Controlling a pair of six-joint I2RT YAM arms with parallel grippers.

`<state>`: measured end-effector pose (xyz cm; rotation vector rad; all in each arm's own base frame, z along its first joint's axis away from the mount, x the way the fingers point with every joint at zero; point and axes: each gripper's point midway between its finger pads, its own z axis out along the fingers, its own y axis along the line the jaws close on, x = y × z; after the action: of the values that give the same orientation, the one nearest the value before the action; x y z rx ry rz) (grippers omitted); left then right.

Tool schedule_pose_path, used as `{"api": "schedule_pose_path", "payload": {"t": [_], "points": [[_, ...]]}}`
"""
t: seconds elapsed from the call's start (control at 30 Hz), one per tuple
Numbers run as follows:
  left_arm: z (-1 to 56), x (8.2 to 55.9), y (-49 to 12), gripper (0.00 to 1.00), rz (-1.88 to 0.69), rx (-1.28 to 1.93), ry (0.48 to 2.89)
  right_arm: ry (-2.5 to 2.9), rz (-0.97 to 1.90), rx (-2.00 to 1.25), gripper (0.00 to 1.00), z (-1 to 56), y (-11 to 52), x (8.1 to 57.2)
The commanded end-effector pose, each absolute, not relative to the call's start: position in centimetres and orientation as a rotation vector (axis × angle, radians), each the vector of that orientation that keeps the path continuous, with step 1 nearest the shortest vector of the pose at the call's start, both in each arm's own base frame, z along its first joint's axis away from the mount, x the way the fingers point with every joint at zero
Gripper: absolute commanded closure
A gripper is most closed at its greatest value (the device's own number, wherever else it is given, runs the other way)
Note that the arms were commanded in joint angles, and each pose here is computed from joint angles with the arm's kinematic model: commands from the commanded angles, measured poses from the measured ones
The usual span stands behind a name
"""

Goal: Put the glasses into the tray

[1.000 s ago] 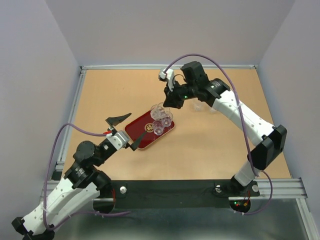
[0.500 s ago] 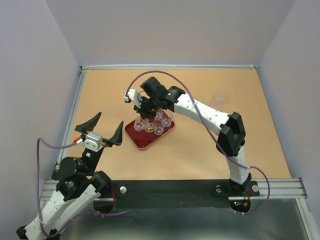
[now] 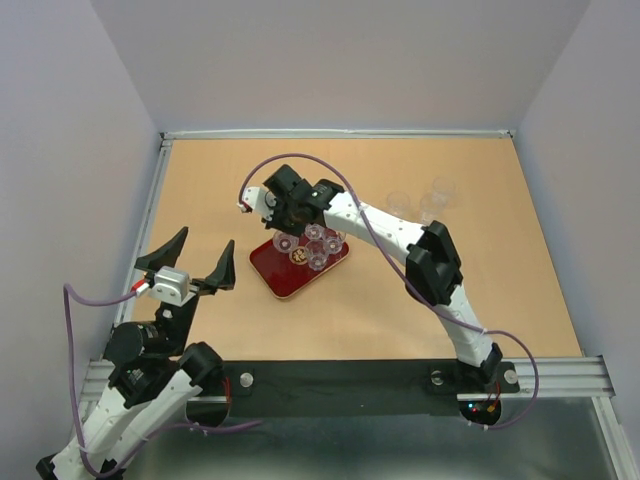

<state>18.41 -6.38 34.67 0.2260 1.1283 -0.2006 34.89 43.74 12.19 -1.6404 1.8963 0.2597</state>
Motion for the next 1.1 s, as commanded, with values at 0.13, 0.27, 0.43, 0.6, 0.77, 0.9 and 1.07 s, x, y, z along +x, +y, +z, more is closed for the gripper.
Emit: {"api": "schedule_pose_path", "payload": {"t": [0.13,0.27,0.43,0.6,0.77,0.9,1.07], "points": [[36.0,18.1,-6.0,0.01,-0.218,0.187,1.084,1.866,0.091,-1.571,0.94,13.6,43.2,37.6],[35.9,18.0,-6.0,0.01,-0.219,0.189,1.083,1.88,0.073,-1.571,0.89,13.0,43.0,37.7],[36.0,18.0,-6.1,0.01,-0.224,0.197,1.081,1.894,0.045,-1.566,0.87,12.5,42.6,38.1],[36.0,18.0,-6.2,0.01,-0.227,0.2,1.079,1.911,0.006,-1.545,0.87,12.2,42.0,38.9],[36.0,18.0,-6.3,0.01,-0.228,0.204,1.08,1.918,-0.005,-1.53,0.8,12.2,41.7,39.2],[36.0,18.0,-6.3,0.01,-0.227,0.205,1.08,1.914,-0.021,-1.514,0.72,12.7,41.6,39.5],[36.0,17.9,-6.4,0.01,-0.234,0.212,1.077,1.894,-0.009,-1.484,0.61,14.0,41.9,39.7]]}}
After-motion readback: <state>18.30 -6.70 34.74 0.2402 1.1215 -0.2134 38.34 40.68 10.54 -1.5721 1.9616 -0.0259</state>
